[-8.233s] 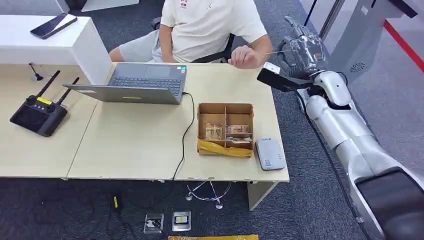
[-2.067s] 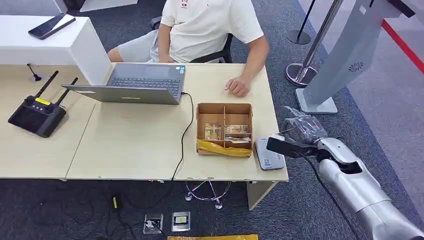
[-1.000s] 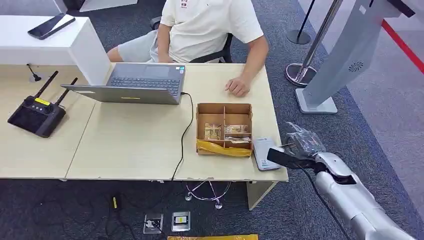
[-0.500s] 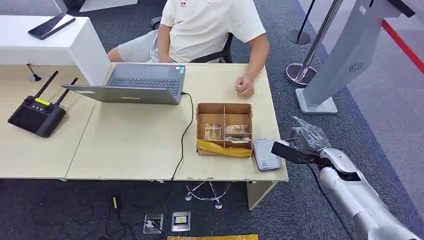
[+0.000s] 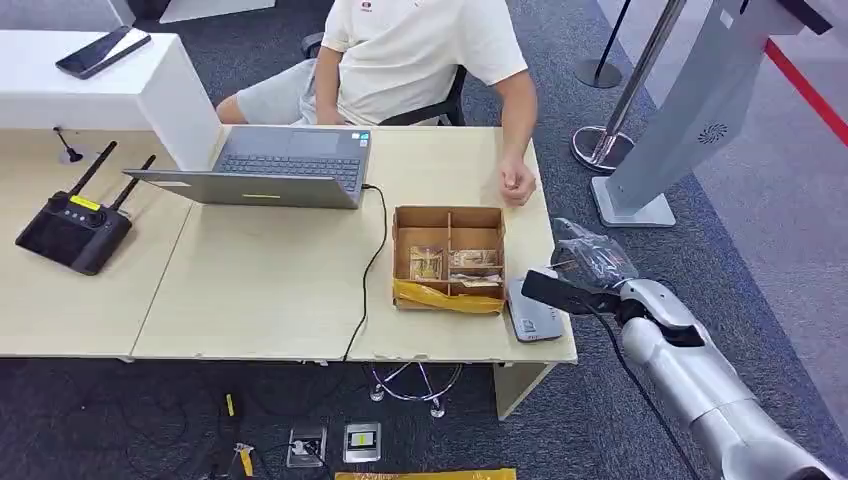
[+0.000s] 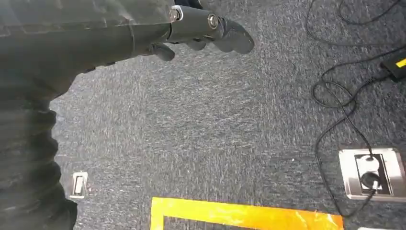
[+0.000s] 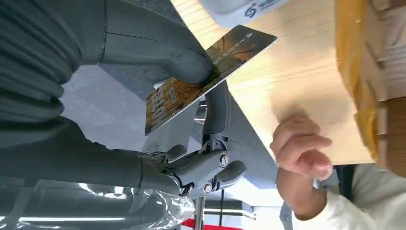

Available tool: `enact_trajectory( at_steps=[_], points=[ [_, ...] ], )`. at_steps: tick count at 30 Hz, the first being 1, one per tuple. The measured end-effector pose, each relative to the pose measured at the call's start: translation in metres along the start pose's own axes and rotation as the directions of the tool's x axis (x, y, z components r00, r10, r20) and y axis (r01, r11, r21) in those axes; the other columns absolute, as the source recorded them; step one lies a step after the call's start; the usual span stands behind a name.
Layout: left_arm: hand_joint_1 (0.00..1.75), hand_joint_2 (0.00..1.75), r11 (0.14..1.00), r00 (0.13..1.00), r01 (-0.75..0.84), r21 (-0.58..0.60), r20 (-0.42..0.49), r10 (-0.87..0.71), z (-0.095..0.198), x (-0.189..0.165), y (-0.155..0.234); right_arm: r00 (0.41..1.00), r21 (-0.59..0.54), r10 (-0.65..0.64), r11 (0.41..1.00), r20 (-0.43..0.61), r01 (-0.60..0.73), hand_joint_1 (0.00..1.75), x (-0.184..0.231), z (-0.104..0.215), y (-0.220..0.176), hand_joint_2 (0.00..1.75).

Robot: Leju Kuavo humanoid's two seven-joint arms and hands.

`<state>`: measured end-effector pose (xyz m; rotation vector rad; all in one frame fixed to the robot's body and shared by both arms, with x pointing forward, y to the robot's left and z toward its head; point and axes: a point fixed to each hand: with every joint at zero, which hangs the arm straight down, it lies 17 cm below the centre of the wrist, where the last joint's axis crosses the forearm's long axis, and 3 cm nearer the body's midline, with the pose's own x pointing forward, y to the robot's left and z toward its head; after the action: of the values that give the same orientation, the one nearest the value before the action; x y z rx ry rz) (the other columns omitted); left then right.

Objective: Pass the card to the sensor for recognition and then transmit it.

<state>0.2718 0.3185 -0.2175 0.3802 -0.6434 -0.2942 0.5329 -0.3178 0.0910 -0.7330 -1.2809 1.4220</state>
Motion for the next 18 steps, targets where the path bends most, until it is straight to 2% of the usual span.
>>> enact_trajectory(
  at_steps=[9,14,18],
  points=[
    [0.00,1.75,1.000,1.000,0.003,0.000,0.011,-0.003,0.000,0.006,-0.003,0.999,-0.029,-0.001,1.000,0.052,0.003,1.75,0.028,-0.001,-0.003,1.75],
    [0.00,1.75,1.000,1.000,0.012,0.005,0.018,-0.012,0.001,0.009,-0.005,0.998,-0.190,0.042,0.981,0.053,-0.032,1.75,0.035,-0.004,-0.045,1.75],
    [0.00,1.75,1.000,0.999,0.022,0.000,0.025,-0.022,0.002,0.011,-0.009,0.996,-0.341,0.079,0.938,0.043,-0.060,1.75,0.034,-0.004,-0.091,1.75]
  ],
)
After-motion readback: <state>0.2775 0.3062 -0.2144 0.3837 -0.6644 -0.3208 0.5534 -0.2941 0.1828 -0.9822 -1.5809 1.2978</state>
